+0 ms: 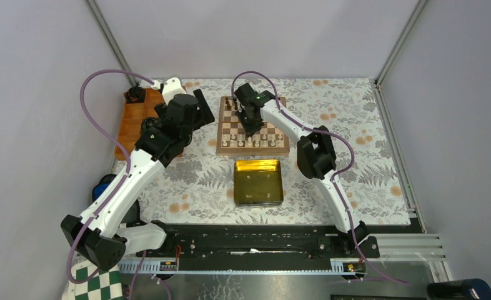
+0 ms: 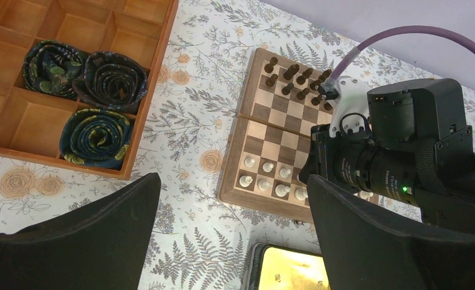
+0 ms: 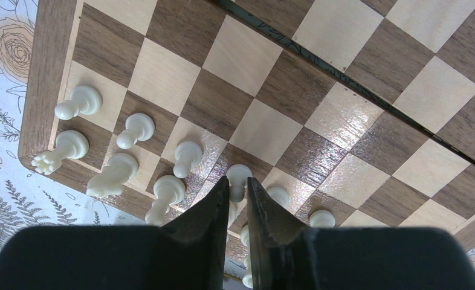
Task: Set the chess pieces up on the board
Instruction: Place the chess piece on the chessboard.
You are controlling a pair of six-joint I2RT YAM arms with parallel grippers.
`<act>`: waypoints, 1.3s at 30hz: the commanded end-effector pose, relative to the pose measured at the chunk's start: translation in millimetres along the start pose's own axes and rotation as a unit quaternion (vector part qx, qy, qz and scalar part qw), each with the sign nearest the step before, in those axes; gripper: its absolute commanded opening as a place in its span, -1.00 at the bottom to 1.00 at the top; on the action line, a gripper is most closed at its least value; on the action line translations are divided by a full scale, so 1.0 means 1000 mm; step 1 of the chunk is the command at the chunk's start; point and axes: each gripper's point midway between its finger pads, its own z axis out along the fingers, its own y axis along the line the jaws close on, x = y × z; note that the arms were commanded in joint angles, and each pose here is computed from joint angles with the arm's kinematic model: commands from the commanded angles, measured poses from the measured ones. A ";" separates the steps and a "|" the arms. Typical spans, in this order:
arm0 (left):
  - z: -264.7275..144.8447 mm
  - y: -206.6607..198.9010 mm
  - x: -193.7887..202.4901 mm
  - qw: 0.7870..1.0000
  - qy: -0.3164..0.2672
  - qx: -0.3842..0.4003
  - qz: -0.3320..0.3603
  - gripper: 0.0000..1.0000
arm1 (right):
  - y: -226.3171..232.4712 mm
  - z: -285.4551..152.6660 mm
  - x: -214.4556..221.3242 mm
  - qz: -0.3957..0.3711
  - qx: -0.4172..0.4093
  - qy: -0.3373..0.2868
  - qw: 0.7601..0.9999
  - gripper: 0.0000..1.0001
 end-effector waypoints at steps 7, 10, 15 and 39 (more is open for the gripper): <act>-0.002 -0.010 -0.014 1.000 -0.024 0.016 -0.011 0.98 | 0.001 -0.032 -0.030 -0.003 -0.007 -0.052 0.999 -0.48; -0.001 -0.010 -0.013 1.000 -0.023 0.017 -0.011 0.98 | 0.002 -0.033 -0.032 -0.003 -0.008 -0.055 0.998 -0.46; -0.001 -0.009 -0.013 1.000 -0.023 0.015 -0.010 0.98 | 0.002 -0.034 -0.033 -0.003 -0.009 -0.057 0.998 -0.42; -0.001 -0.011 -0.014 0.999 -0.024 0.018 -0.011 0.98 | 0.001 -0.051 -0.044 -0.007 -0.005 -0.081 0.997 -0.32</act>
